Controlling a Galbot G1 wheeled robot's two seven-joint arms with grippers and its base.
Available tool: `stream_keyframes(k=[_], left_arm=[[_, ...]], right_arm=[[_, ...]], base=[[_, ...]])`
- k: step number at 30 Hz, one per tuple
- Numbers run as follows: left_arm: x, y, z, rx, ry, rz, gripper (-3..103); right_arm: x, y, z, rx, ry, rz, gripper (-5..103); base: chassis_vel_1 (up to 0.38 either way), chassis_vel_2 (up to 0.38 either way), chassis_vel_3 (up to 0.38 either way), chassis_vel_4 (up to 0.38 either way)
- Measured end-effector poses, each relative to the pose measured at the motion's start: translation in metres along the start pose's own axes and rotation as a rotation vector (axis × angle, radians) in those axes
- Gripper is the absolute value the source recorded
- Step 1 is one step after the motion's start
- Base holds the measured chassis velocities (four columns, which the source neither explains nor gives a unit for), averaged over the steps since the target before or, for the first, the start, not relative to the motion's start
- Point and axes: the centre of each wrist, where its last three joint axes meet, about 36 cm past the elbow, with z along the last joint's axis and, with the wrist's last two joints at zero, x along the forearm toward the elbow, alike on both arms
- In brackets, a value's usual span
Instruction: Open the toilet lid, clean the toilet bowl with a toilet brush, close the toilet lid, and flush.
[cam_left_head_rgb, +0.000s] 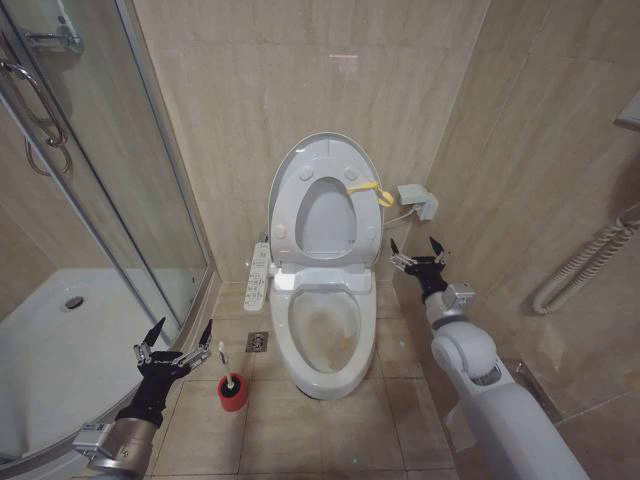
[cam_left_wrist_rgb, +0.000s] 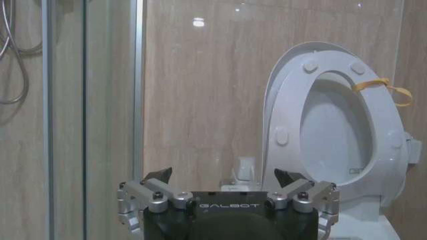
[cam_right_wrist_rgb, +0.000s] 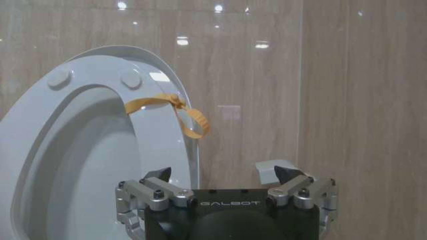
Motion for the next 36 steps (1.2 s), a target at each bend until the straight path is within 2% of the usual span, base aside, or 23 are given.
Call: stream_keyframes(k=[21,36], left_arm=[[0.000,0.000,0.000,0.000,0.000,0.000,100],[0.000,0.000,0.000,0.000,0.000,0.000,100]], right_arm=[[0.069,0.015,0.014,-0.006,0.059,0.094,100],[0.095,0.027,0.007,-0.074,0.064,0.126,100]], base=[[0.000,0.000,0.000,0.000],[0.000,0.000,0.000,0.000]])
